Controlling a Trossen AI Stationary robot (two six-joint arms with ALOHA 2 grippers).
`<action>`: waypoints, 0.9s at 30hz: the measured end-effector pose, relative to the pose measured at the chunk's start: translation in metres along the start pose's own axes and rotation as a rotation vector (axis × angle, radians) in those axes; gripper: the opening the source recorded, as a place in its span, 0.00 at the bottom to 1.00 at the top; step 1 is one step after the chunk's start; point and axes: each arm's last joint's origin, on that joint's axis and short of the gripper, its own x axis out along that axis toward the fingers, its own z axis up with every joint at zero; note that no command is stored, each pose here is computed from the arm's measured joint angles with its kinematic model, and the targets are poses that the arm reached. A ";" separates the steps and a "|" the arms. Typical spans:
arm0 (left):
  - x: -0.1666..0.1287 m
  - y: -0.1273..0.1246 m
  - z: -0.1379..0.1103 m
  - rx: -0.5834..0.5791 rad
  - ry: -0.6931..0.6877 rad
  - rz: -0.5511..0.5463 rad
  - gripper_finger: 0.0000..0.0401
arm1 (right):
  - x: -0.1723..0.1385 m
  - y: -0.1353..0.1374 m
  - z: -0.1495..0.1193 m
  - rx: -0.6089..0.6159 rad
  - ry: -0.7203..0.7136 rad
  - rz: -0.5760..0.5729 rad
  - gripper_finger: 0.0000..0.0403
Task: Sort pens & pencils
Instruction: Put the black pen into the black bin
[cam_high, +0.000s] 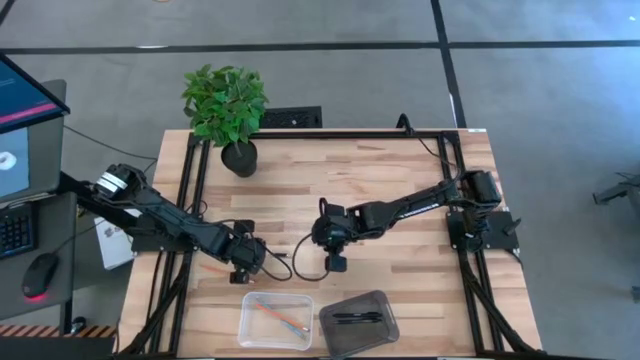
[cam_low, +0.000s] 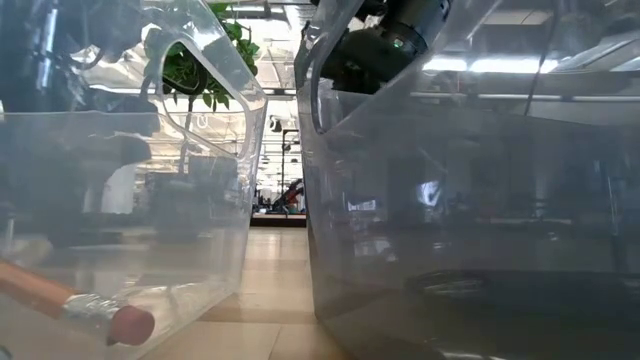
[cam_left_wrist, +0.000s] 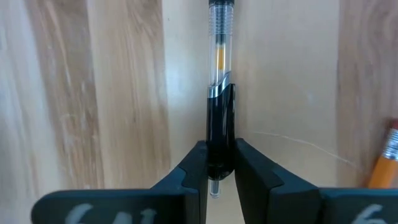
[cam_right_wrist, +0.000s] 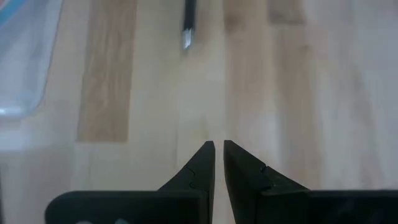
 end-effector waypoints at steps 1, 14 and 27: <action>0.000 0.000 0.000 0.003 -0.002 0.005 0.10 | -0.001 -0.002 0.000 0.006 -0.001 -0.019 0.14; -0.007 0.004 -0.001 0.040 -0.027 0.050 0.10 | -0.059 -0.019 -0.031 0.120 -0.137 -0.235 0.18; -0.031 0.020 0.004 -0.027 -0.153 0.030 0.00 | -0.084 -0.026 -0.071 0.253 -0.497 -0.181 0.37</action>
